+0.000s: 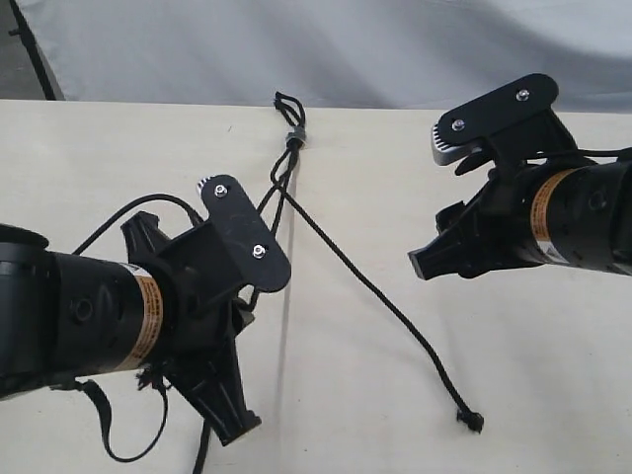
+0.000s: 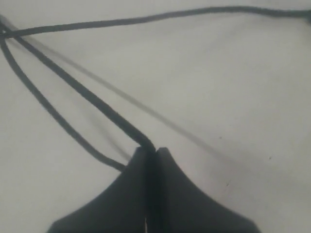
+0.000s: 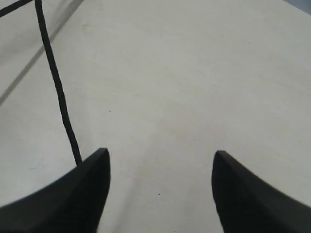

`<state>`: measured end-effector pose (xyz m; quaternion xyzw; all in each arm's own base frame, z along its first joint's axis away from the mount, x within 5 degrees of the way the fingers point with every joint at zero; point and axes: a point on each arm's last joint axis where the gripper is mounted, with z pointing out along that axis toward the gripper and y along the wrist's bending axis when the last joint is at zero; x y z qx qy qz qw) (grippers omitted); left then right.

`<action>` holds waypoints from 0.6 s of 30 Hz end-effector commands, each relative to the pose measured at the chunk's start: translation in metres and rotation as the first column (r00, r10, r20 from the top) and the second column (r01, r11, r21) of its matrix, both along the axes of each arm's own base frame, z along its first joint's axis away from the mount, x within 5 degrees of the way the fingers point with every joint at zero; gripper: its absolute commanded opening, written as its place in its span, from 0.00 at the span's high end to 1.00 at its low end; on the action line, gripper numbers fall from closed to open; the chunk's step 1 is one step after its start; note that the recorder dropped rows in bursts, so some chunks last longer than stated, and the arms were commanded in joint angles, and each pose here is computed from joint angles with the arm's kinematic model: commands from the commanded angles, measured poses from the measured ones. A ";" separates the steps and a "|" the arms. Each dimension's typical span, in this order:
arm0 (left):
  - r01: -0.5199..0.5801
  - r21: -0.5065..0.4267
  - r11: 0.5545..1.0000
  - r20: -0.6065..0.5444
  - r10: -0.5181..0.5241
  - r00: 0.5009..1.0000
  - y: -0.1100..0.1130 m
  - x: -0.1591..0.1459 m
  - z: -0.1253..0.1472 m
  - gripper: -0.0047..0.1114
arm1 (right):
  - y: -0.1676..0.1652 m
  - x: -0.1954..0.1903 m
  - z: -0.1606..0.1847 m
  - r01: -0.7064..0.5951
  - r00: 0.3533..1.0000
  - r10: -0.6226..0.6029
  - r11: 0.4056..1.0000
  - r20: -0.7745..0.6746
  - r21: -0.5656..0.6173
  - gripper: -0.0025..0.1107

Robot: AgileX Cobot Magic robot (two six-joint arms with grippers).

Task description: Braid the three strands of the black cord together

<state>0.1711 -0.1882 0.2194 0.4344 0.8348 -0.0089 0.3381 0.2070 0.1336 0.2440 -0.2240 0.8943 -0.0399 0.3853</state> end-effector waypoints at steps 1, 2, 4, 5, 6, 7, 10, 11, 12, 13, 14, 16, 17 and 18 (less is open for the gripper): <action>-0.004 0.131 0.991 0.056 -0.003 0.998 0.010 0.006 0.002 0.96 | 0.003 0.003 -0.001 -0.008 1.000 0.008 1.000 0.004 0.017 0.46; -0.006 0.138 0.990 0.060 -0.002 0.998 0.012 0.008 0.002 0.96 | 0.004 0.004 -0.003 -0.012 1.000 0.012 1.000 -0.001 0.016 0.46; -0.005 0.138 0.990 0.060 -0.003 0.998 0.016 0.012 -0.002 0.96 | 0.006 0.005 -0.005 -0.019 1.000 0.019 1.000 -0.006 0.012 0.46; -0.004 0.136 0.991 0.054 -0.003 0.999 0.017 0.013 -0.006 0.96 | 0.006 0.005 -0.006 -0.018 1.000 0.018 1.000 -0.008 0.011 0.46; -0.004 0.133 0.991 0.045 -0.002 0.999 0.019 0.014 -0.011 0.96 | 0.006 0.006 -0.006 -0.018 1.000 0.018 1.000 -0.010 0.010 0.46; -0.003 0.140 0.990 0.036 -0.002 0.999 0.022 0.016 -0.016 0.96 | 0.006 0.006 -0.006 -0.018 1.000 0.018 1.000 -0.010 0.010 0.46; -0.053 0.162 0.985 -0.005 0.054 0.999 0.034 0.021 -0.031 0.96 | 0.006 0.006 -0.006 -0.018 1.000 0.018 1.000 -0.010 0.010 0.46; -0.078 0.165 0.983 -0.017 0.082 0.996 0.037 0.023 -0.035 0.96 | 0.006 0.006 -0.006 -0.018 1.000 0.018 1.000 -0.010 0.010 0.46; -0.105 0.168 0.980 -0.033 0.113 0.993 0.042 0.026 -0.040 0.96 | 0.006 0.006 -0.006 -0.018 1.000 0.018 1.000 -0.010 0.010 0.46; -0.122 0.167 0.978 -0.047 0.132 0.990 0.045 0.027 -0.045 0.96 | 0.006 0.006 -0.006 -0.018 1.000 0.018 1.000 -0.010 0.010 0.46; -0.130 0.164 0.978 -0.058 0.141 0.988 0.048 0.029 -0.049 0.96 | 0.006 0.006 -0.006 -0.018 1.000 0.018 1.000 -0.010 0.010 0.46; -0.134 0.140 0.981 -0.091 0.148 0.985 0.053 0.033 -0.062 0.95 | 0.006 0.006 -0.006 -0.018 1.000 0.018 1.000 -0.010 0.010 0.46; -0.131 0.126 0.983 -0.109 0.145 0.983 0.054 0.034 -0.069 0.93 | 0.006 0.006 -0.006 -0.018 1.000 0.018 1.000 -0.010 0.010 0.46; -0.140 0.118 0.983 -0.125 0.154 0.980 0.057 0.036 -0.075 0.90 | 0.006 0.006 -0.006 -0.018 1.000 0.018 1.000 -0.010 0.010 0.46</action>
